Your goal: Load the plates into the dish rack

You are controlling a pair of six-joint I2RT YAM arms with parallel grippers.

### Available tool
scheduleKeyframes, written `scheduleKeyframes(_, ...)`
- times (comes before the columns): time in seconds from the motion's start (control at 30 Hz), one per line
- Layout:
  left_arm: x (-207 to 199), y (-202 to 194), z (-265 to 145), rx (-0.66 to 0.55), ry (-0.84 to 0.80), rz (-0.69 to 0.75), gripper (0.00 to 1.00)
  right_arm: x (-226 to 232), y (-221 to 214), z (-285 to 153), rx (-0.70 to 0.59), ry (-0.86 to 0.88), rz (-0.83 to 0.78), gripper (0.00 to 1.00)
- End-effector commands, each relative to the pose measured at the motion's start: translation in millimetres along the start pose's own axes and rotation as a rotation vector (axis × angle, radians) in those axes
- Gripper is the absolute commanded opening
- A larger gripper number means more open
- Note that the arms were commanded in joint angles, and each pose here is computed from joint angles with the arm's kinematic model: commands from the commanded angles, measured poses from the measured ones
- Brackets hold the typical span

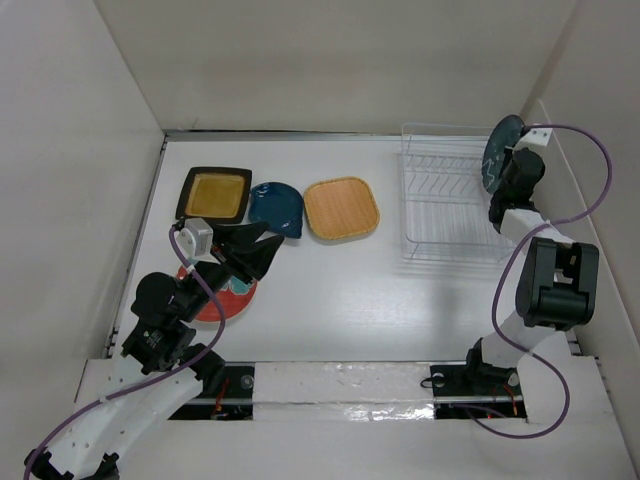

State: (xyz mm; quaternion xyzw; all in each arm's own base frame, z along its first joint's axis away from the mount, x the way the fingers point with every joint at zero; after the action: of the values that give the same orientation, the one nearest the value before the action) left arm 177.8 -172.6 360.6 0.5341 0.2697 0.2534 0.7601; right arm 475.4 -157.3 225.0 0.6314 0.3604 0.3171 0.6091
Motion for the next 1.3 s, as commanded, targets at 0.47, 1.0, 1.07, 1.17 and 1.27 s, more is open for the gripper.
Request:
scheduleKeyframes(0.47,-2,13,0,-0.050,-0.005,0.021,0.40,9,147,-34,-0.368,0.062,0.374,0.42)
scheduleKeyframes(1.0,-1,13,0,-0.047,-0.001,0.024,0.15,225,165,-170,-0.146,0.674,0.481,0.00)
scheduleKeyframes(1.07,1,13,0,-0.049,0.010,0.022,0.11,263,134,-195,0.008,0.752,0.497,0.00)
scheduleKeyframes(1.17,4,13,0,-0.050,0.028,0.018,0.00,324,84,-246,0.197,0.860,0.517,0.03)
scheduleKeyframes(1.27,5,15,-2,-0.056,0.039,0.020,0.00,365,41,-294,0.334,0.962,0.575,0.10)
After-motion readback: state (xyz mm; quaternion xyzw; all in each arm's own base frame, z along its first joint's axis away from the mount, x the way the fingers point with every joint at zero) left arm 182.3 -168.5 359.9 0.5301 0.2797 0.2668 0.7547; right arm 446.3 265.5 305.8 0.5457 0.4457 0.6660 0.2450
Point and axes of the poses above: each gripper's point midway between its finger pads, its own z axis out along the fingers, its own x axis along the line the jaws close on, y = z × x, the point moved 1 cm from there along -z, back along the fingers, and after that the axes turned 6 degrees about z, right-handed, at the moved point
